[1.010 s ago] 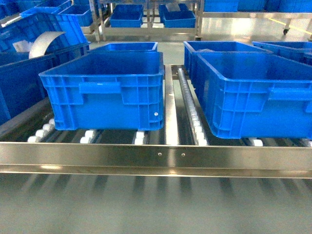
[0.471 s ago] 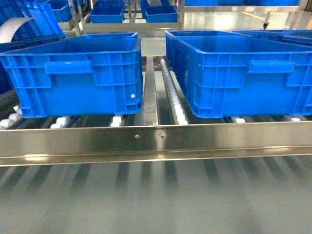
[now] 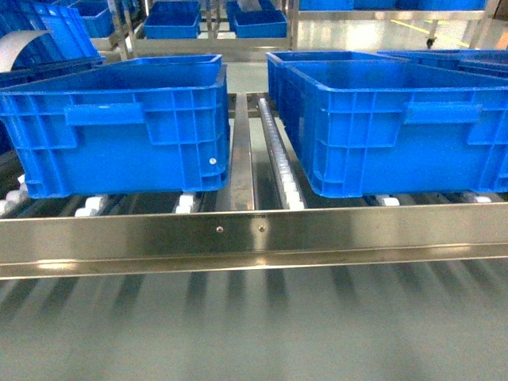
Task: Sort blue parts and orange caps into right shelf containers
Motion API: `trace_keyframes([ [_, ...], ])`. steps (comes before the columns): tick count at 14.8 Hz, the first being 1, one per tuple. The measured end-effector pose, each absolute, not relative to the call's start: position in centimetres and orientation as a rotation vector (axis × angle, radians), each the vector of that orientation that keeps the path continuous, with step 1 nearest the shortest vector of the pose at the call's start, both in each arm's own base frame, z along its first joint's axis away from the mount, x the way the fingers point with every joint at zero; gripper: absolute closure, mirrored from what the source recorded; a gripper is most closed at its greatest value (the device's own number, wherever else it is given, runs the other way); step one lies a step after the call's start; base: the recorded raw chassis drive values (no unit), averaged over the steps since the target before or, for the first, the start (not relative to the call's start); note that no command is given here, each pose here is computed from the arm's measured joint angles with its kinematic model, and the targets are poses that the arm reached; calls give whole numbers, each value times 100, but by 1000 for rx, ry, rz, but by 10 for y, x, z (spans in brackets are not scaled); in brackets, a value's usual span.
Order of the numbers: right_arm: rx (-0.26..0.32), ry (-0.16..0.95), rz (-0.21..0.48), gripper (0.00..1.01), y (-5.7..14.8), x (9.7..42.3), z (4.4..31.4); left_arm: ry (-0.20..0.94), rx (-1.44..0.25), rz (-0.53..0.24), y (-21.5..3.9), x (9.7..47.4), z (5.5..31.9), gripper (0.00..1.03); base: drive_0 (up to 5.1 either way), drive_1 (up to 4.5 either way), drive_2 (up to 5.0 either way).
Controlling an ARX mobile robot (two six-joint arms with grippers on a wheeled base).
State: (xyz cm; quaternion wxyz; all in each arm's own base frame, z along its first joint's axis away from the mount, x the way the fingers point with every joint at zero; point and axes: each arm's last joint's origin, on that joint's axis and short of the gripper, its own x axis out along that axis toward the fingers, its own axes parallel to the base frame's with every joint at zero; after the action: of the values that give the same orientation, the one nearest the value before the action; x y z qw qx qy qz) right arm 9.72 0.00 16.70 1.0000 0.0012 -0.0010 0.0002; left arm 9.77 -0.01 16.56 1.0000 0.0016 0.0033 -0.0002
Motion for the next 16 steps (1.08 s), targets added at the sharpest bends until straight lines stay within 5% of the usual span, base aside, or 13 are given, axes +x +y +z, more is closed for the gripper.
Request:
trace_keyframes([
  [13, 2, -1, 1, 57, 0, 97, 167, 6, 3, 3, 0, 98, 166, 60, 40, 445, -365],
  [16, 2, -6, 0, 57, 0, 97, 167, 6, 3, 1, 0, 98, 166, 60, 0, 0, 0],
])
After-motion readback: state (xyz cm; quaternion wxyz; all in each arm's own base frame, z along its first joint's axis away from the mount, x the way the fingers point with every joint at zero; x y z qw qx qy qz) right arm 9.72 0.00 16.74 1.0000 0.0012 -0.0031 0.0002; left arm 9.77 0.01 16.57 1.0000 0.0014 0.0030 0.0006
